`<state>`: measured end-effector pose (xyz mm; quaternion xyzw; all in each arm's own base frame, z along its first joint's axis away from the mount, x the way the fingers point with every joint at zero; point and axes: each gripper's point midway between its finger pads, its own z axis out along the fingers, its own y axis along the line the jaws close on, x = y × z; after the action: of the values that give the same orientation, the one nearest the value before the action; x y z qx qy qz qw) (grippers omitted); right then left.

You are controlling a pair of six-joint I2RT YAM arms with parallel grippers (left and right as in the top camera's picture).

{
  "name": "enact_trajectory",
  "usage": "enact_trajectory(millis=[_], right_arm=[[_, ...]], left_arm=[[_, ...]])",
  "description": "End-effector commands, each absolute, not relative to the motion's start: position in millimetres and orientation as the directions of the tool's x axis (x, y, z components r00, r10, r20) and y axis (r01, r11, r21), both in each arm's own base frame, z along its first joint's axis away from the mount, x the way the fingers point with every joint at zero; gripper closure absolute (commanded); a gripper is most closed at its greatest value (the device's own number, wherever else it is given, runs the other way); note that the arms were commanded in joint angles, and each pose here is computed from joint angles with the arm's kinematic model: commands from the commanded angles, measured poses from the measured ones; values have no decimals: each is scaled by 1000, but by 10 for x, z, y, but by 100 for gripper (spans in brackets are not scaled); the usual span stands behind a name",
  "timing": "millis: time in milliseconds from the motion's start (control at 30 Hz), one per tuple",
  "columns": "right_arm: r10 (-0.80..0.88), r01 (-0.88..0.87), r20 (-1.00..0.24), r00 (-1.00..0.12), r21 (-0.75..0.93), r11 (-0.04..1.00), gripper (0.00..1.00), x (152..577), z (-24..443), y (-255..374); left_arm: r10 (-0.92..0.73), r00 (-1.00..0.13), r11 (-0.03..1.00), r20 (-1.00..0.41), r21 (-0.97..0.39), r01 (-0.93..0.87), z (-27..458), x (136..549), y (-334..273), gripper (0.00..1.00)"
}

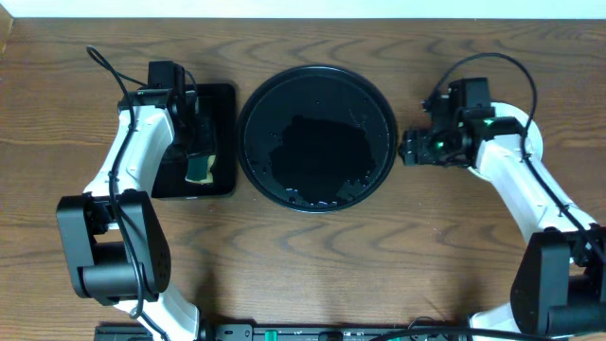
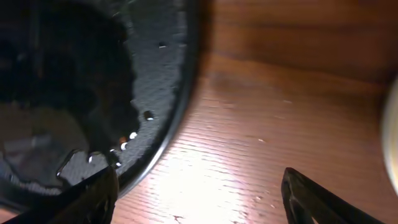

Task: Clean dirty plates on tray and stack at the side
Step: 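Release the plate and lower the sponge into the small tray with left gripper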

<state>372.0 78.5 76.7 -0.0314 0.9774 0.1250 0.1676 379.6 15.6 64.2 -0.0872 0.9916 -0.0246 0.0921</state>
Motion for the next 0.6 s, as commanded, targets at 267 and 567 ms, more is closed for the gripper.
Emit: enact_trajectory(millis=[267,567], right_arm=[[-130,-281,-536,-834,211,936,1,3785,1814,1032],[-111,-315,-680,-725,184,931,1,3650,2456,1002]], left_arm=[[-182,-970,981,-161,-99,-168,613,3770,91,20],[-182,-970,981,-161,-99,-168,613,3770,91,20]])
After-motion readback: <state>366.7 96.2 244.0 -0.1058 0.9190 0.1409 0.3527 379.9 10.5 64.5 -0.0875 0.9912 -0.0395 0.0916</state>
